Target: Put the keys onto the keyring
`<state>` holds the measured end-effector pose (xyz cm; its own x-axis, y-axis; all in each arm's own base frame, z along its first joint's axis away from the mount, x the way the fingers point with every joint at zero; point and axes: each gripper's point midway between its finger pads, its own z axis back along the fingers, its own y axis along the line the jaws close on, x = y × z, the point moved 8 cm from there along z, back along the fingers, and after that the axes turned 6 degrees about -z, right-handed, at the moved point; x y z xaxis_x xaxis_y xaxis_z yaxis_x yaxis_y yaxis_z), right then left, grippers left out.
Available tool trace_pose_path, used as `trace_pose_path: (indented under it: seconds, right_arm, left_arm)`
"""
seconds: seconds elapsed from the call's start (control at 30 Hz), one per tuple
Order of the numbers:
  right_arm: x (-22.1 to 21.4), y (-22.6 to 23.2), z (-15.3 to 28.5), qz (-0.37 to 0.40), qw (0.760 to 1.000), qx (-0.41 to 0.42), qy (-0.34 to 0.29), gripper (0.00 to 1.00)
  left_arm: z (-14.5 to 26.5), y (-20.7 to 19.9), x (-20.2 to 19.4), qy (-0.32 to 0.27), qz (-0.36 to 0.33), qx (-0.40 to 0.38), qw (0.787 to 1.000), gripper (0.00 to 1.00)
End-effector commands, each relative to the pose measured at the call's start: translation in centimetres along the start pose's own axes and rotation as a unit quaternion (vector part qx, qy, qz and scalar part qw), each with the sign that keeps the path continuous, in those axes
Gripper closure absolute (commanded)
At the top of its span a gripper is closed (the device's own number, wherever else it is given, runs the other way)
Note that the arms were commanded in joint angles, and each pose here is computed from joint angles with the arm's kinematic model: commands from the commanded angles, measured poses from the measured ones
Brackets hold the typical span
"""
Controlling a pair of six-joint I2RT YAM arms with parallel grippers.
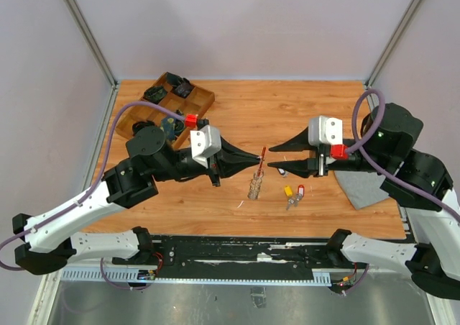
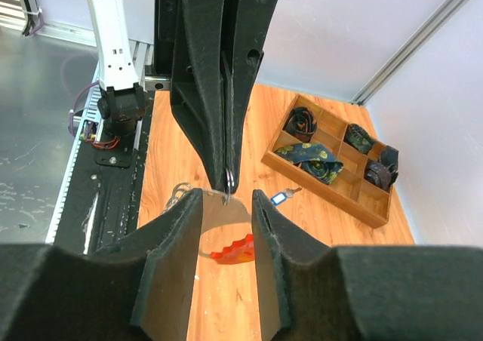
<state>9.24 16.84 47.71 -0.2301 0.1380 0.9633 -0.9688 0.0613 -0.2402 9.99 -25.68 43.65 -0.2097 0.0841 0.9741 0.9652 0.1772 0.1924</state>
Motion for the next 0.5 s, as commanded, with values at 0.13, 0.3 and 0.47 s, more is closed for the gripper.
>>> trace_pose_path:
  seconds: [0.13, 0.3, 0.47]
  right_arm:
    - [1.2, 1.6, 0.8, 0.004, 0.996, 0.011, -0.084, 0.64]
    - [1.1, 1.6, 0.2, -0.006, 0.995, 0.020, -0.102, 0.64]
    - [1.5, 1.7, -0.2, -0.011, 0.992, 0.035, -0.122, 0.64]
  left_arm:
    - [1.9, -1.2, 3.2, -0.116, 0.010, -0.017, 0.993, 0.99]
    - [2.0, -1.6, 3.6, -0.136, 0.012, -0.033, 0.990, 0.99]
    - [1.8, -1.6, 3.5, -0.134, 0.010, -0.036, 0.990, 0.99]
